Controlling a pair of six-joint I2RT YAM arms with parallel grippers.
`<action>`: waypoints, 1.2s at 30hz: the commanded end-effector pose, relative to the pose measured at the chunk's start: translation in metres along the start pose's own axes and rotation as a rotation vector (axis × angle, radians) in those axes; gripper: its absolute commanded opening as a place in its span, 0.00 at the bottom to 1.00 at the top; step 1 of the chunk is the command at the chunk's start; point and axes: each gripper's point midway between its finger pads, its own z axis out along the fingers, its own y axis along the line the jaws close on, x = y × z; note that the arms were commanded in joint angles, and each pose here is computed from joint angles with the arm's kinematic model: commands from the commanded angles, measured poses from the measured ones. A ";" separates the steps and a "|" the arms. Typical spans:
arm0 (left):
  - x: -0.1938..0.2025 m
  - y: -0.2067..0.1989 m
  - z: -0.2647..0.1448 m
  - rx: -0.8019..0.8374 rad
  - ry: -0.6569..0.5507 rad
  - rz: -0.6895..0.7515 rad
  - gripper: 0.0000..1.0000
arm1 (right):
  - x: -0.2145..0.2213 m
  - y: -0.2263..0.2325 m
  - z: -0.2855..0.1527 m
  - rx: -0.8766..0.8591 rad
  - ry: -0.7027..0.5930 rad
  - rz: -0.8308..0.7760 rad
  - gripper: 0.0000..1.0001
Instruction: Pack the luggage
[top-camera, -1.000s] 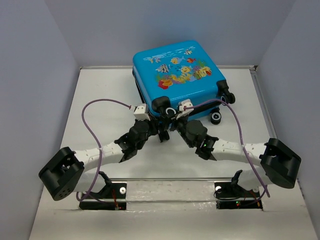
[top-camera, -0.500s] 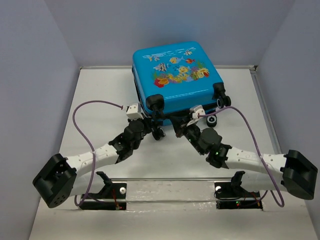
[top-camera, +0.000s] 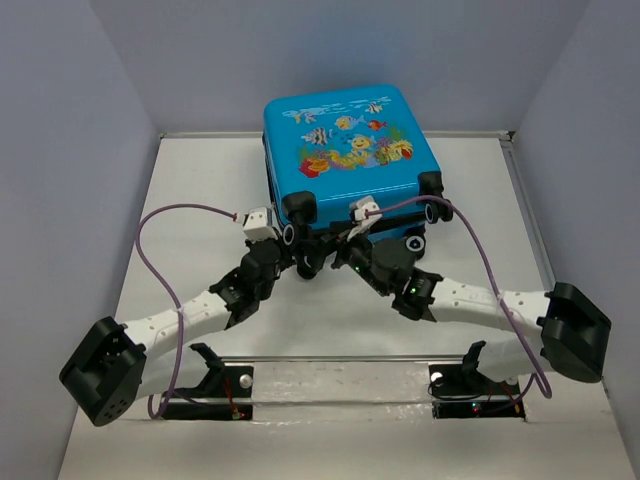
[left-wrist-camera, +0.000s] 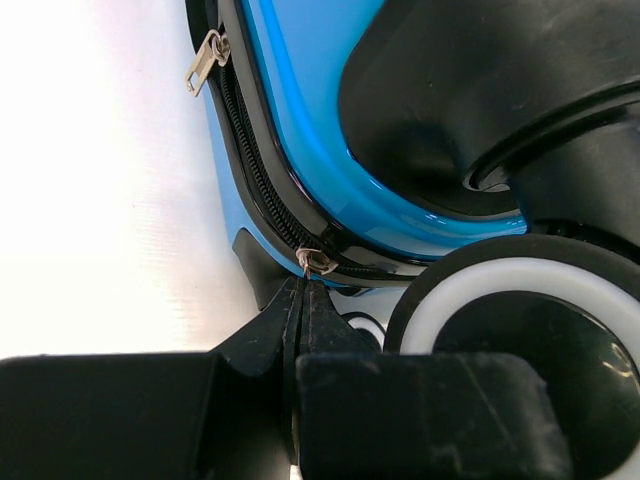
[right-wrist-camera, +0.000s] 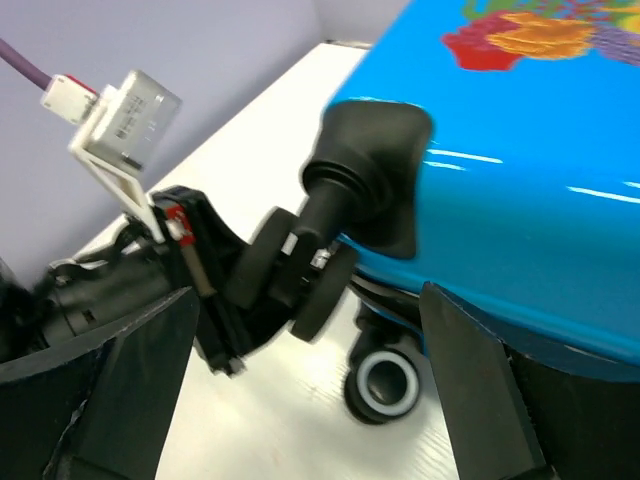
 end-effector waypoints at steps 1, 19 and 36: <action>-0.031 -0.011 -0.005 0.046 -0.113 -0.026 0.06 | -0.027 0.037 0.023 -0.086 0.000 0.110 0.98; -0.026 -0.010 -0.008 0.073 -0.117 -0.048 0.06 | 0.048 0.012 0.050 0.156 0.268 0.099 0.74; -0.026 -0.009 -0.010 0.082 -0.122 -0.055 0.06 | 0.051 0.000 0.058 0.298 0.288 -0.007 0.87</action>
